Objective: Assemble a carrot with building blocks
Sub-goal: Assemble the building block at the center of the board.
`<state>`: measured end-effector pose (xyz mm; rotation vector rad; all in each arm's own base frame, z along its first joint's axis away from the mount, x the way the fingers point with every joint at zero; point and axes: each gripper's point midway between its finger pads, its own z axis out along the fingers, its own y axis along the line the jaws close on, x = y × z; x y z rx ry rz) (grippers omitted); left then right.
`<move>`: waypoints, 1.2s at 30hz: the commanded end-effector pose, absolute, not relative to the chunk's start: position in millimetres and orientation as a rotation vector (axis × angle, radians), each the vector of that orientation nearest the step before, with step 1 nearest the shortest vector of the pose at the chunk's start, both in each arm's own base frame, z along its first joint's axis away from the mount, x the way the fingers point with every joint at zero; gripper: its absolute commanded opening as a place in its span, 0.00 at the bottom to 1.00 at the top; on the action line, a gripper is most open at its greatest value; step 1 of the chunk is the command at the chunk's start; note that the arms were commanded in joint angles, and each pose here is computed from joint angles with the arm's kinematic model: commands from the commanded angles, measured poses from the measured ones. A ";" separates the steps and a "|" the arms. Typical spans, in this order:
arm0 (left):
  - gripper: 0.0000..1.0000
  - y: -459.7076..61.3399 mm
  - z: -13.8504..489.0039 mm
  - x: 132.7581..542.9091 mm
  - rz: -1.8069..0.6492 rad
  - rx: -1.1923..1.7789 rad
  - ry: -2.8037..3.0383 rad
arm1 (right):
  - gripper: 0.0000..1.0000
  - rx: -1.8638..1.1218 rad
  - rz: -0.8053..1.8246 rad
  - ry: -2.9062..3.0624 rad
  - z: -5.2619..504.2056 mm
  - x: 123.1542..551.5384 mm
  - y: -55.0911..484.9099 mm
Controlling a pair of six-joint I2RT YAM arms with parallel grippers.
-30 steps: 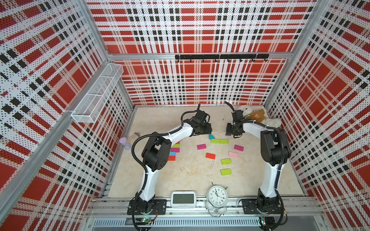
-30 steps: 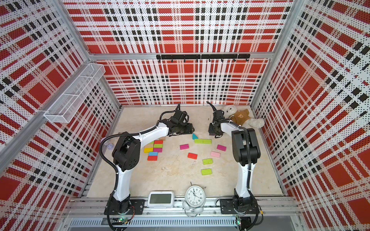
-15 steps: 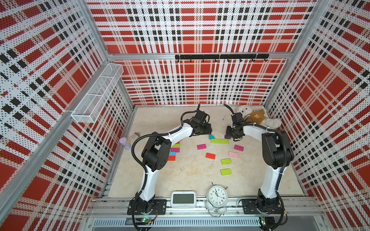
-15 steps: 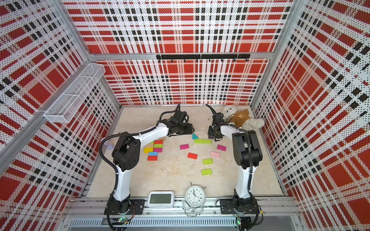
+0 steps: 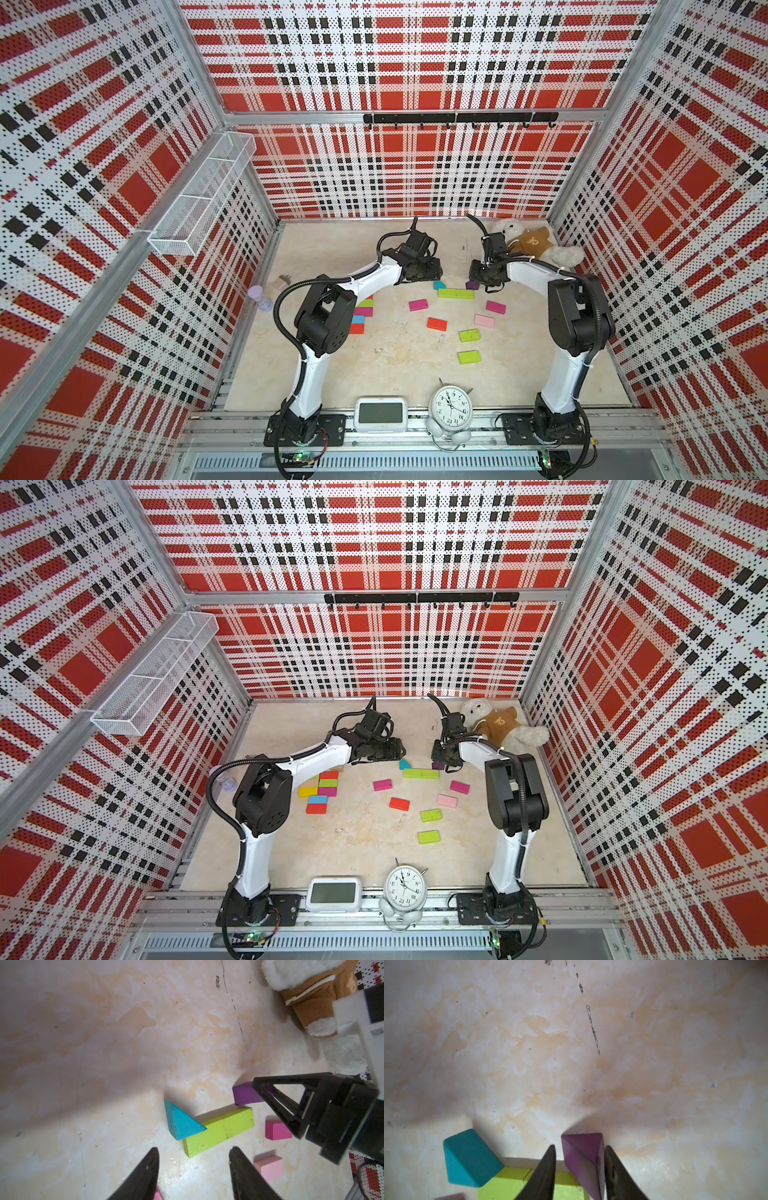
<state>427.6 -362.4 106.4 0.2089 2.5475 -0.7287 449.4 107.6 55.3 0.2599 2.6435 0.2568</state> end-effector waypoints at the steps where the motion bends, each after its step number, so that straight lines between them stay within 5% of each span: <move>1: 0.58 -371.2 129.2 427.7 -0.765 0.237 2.505 | 0.41 0.230 0.236 2.584 77.5 452.8 105.3; 18: 0.58 -370.8 125.0 427.7 -0.755 0.241 2.521 | 0.14 0.328 0.331 2.636 54.5 448.0 89.1; 36: 0.58 -373.4 114.7 429.9 -0.752 0.229 2.551 | 0.03 0.476 0.559 2.593 41.8 469.1 61.9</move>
